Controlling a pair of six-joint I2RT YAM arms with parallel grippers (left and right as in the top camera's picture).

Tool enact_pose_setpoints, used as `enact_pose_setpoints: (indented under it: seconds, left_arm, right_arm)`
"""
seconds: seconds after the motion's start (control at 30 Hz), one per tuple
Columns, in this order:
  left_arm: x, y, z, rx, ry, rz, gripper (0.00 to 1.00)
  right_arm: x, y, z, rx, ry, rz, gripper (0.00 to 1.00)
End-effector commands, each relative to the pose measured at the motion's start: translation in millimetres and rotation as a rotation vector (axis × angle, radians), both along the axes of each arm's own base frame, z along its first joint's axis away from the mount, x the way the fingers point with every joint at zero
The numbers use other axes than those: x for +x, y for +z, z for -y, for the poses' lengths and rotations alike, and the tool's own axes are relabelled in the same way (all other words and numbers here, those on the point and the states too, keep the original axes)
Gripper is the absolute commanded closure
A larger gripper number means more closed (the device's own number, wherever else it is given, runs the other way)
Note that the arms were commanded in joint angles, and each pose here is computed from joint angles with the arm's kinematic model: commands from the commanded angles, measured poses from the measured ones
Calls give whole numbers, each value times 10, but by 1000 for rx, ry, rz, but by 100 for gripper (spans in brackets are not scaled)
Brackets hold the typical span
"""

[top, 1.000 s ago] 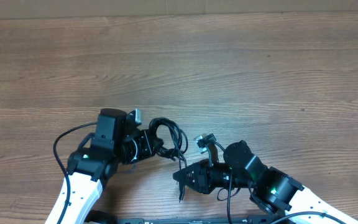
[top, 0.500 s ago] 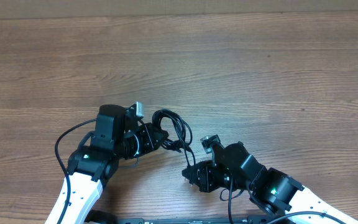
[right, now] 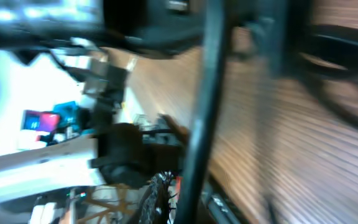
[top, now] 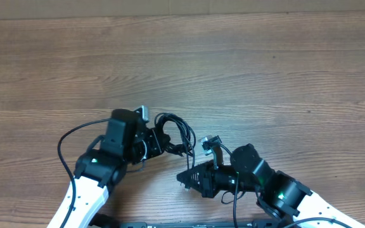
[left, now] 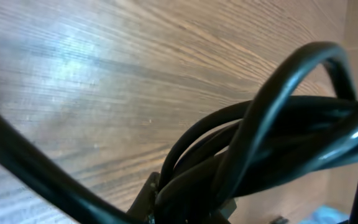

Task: Untangle cables

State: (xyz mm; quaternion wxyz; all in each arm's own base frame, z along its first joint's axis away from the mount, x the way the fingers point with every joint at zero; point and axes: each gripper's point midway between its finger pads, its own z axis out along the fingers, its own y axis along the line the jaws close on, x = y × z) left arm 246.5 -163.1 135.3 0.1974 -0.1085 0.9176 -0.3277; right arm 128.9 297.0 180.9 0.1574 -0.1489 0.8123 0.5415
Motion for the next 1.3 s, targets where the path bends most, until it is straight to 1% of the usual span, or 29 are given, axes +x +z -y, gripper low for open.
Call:
enact_pose_setpoints:
  seconds: [0.0, 0.07, 0.13, 0.23, 0.37, 0.43, 0.47, 0.5, 0.53, 0.6, 0.63, 0.7, 0.77, 0.87, 0.93, 1.0, 1.07, 1.17, 1.2, 1.27]
  left_arm:
    - [33, 91, 140, 49, -74, 115, 96]
    - [15, 165, 287, 49, -144, 180, 96]
    - [4, 178, 347, 74, -163, 214, 96]
    - [-29, 149, 371, 109, -171, 224, 96]
    - [-74, 108, 367, 123, -183, 207, 96]
    - [-74, 103, 358, 137, -199, 219, 96]
    - [-67, 100, 348, 151, -209, 231, 96]
    - [-58, 96, 335, 168, -218, 245, 96]
    - [-42, 82, 302, 195, -220, 257, 96]
    - [2, 37, 192, 261, -190, 264, 96]
    - [22, 4, 115, 300, -164, 261, 96]
    - [38, -60, -32, 374, -122, 247, 96]
    - [18, -111, -120, 418, -106, 227, 96]
    - [-32, -137, -97, 412, -137, 213, 96]
    - [-61, -118, -8, 413, -242, 256, 96]
    - [-115, -78, 136, 393, -385, 320, 96]
    - [-219, -13, 326, 332, -542, 387, 96]
    - [-489, 128, 621, 197, -817, 515, 96]
    - [-569, 164, 677, 158, -878, 543, 96]
    - [-643, 194, 719, 125, -931, 567, 95]
  right_arm:
    - [-45, 291, -52, 84, 35, 34, 96]
    - [-27, 299, -53, 86, 27, 40, 96]
    - [-3, 286, -47, 79, 13, 42, 96]
    - [50, 236, -25, 56, -22, 42, 96]
    - [130, 26, 69, -35, -94, 13, 96]
    - [125, -69, 111, -75, -105, -4, 92]
    - [115, -118, 134, -95, -107, -16, 88]
    - [102, -150, 149, -109, -105, -22, 81]
    - [88, -181, 163, -122, -102, -30, 71]
    - [65, -224, 184, -139, -99, -45, 42]
    - [52, -233, 198, -145, -98, -49, 32]
    - [27, -229, 232, -152, -97, -49, 25]
    - [0, -198, 267, -153, -86, -22, 18]
    - [-2, -154, 371, -164, -113, 15, 16]
    - [56, -147, 495, -190, -178, 44, 15]
    - [133, -125, 635, -212, -257, 80, 14]
    - [187, -39, 729, -201, -313, 121, 12]
    - [256, 181, 843, -161, -366, 237, 10]
    - [278, 250, 882, -153, -383, 274, 10]
    - [322, 420, 982, -138, -426, 353, 10]
